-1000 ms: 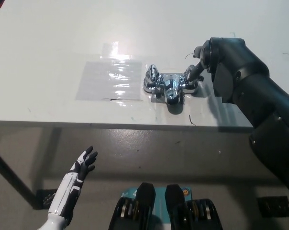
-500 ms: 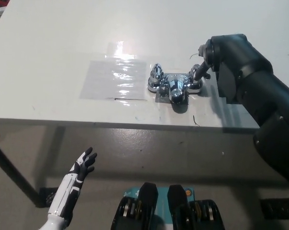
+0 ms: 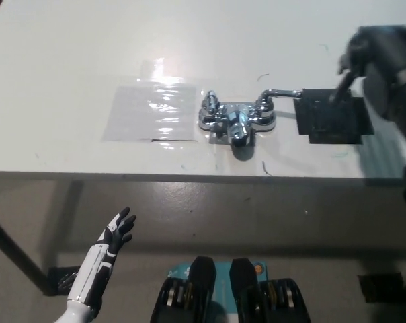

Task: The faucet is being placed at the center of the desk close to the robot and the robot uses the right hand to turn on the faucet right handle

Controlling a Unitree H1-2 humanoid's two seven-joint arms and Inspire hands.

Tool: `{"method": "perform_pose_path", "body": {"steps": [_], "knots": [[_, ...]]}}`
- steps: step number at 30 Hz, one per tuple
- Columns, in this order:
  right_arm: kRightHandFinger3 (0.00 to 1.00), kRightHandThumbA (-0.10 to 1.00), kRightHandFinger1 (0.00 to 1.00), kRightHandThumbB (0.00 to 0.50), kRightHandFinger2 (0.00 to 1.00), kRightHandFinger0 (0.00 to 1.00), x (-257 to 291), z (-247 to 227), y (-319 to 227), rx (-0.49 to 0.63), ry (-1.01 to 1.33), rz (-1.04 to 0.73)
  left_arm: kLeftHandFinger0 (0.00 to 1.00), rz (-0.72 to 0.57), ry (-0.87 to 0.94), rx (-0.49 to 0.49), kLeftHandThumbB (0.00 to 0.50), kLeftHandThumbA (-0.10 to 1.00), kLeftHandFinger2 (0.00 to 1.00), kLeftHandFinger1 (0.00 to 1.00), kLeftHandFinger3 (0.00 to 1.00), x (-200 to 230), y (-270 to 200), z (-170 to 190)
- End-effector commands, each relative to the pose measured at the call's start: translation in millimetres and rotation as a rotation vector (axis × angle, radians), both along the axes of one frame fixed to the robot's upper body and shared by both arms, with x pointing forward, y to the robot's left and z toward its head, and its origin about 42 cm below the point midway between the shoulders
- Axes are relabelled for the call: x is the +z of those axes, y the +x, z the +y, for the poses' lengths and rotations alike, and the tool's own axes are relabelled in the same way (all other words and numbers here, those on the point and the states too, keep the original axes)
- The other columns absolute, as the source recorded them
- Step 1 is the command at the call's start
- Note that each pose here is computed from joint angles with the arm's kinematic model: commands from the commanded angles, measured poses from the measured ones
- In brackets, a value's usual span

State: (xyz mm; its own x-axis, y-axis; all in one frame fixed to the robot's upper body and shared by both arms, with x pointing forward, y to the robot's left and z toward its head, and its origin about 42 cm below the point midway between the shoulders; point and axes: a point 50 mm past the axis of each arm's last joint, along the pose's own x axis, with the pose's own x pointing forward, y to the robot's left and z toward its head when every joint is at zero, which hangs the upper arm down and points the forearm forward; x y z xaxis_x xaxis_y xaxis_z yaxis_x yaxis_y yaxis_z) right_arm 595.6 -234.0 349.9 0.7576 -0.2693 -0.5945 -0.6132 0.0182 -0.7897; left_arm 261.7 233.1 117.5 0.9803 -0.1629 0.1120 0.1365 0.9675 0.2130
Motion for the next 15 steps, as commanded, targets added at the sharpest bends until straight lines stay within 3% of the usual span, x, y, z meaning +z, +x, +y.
{"method": "perform_pose_path", "body": {"steps": [1, 3, 4, 5, 8, 12, 15], "knots": [[1.00, 0.77, 1.00, 0.402, 1.00, 1.00, 53.5, -2.7, 4.1, 0.010, -0.042, -0.028, 1.00, -0.054, -0.010, -0.013, 0.162, 1.00, 1.00, 1.00, 1.00, 8.9, 0.9, 2.9], [1.00, 0.82, 1.00, 0.418, 1.00, 1.00, 55.4, -4.4, 5.0, 0.015, -0.067, -0.059, 1.00, -0.051, 0.001, -0.011, 0.158, 1.00, 1.00, 1.00, 1.00, 9.7, 0.2, 2.6], [1.00, 0.83, 1.00, 0.378, 1.00, 1.00, 55.8, -4.9, 7.0, 0.021, -0.075, -0.147, 1.00, -0.051, 0.004, -0.014, 0.162, 1.00, 1.00, 1.00, 1.00, 9.9, 0.2, 2.5], [1.00, 0.67, 1.00, 0.455, 1.00, 1.00, 54.3, -6.9, 8.8, 0.016, -0.053, -0.273, 1.00, -0.047, -0.001, -0.019, 0.155, 1.00, 1.00, 1.00, 1.00, 10.4, 0.1, 2.3], [1.00, 0.73, 1.00, 0.414, 1.00, 1.00, 51.4, -14.4, 8.5, -0.033, -0.048, -0.391, 1.00, -0.046, -0.008, -0.027, 0.153, 1.00, 1.00, 1.00, 1.00, 10.0, 0.3, 2.2], [1.00, 0.59, 1.00, 0.369, 1.00, 1.00, 71.0, -20.8, 8.8, -0.044, 0.094, -0.484, 1.00, -0.044, -0.012, -0.027, 0.136, 1.00, 1.00, 1.00, 1.00, 9.8, -0.8, 1.1], [1.00, 0.82, 1.00, 0.293, 1.00, 1.00, 102.9, -34.9, 4.4, -0.061, 0.289, -0.630, 1.00, -0.041, -0.007, -0.027, 0.163, 1.00, 1.00, 1.00, 1.00, 10.5, 2.3, 0.8]]}}
